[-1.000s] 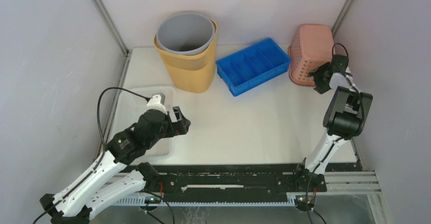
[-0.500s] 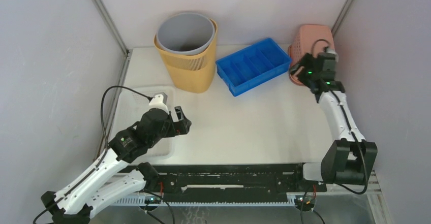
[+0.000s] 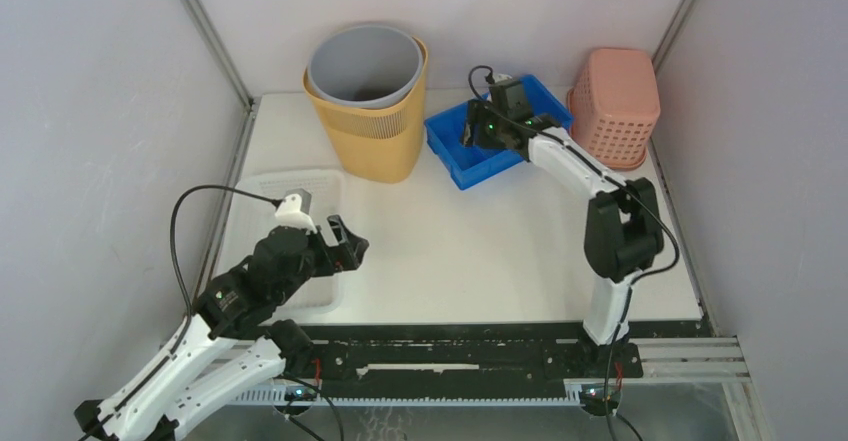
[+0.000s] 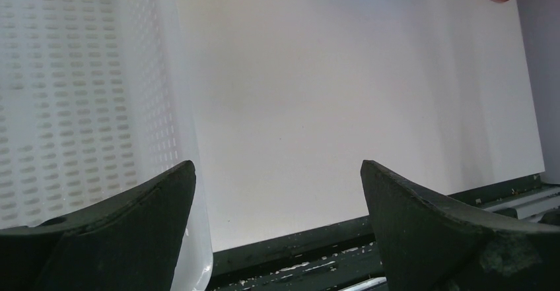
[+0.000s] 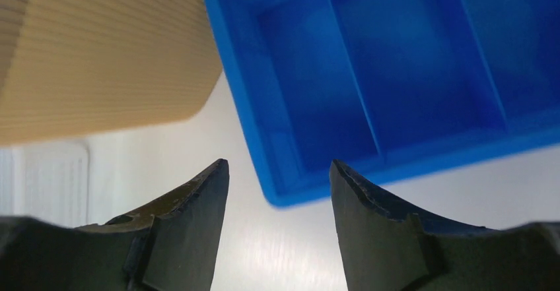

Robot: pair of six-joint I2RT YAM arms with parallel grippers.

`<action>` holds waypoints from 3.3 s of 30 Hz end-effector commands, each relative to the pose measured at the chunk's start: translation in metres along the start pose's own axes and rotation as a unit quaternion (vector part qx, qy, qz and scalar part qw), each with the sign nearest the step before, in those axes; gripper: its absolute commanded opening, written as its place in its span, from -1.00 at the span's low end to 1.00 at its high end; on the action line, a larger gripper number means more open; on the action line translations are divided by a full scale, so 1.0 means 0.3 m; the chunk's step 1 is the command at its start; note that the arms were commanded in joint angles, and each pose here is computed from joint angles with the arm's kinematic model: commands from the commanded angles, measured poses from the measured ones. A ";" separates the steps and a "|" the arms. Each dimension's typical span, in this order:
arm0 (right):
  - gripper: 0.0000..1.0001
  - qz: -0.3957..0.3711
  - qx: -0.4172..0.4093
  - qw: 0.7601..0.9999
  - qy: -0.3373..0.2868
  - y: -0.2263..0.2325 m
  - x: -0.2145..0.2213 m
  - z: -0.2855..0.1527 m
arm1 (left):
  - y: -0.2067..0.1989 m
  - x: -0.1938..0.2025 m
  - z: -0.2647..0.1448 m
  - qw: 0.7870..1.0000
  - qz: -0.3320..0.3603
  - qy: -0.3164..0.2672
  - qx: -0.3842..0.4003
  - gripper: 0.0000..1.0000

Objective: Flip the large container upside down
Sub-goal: Move the container to the center of the board, then turn the container upside down at the center of the board.

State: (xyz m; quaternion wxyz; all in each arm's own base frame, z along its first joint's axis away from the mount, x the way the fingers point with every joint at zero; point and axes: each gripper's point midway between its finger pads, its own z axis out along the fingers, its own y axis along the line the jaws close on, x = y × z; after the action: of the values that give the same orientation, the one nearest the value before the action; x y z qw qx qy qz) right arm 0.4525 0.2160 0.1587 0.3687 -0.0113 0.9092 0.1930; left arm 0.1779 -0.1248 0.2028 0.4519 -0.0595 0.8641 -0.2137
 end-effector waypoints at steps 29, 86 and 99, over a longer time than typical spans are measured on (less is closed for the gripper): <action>0.19 -0.070 0.076 0.983 0.150 -0.055 0.663 -0.027 | -0.026 0.055 0.053 0.999 -0.013 0.022 0.019 1.00; -0.58 -0.143 0.045 0.978 0.145 0.518 0.760 -0.079 | 0.042 0.075 0.047 1.000 -0.020 0.015 -0.004 1.00; -1.00 -0.041 -0.132 0.983 0.121 0.642 0.591 -0.325 | 0.038 0.063 0.048 1.000 -0.022 0.010 -0.003 1.00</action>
State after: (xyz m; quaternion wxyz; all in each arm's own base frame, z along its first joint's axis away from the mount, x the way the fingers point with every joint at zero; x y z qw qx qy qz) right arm 0.2275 0.3584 0.0926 0.2291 -0.1474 0.9515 0.1432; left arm 0.1756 -0.1231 0.1741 0.4319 -0.0713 0.8731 -0.2147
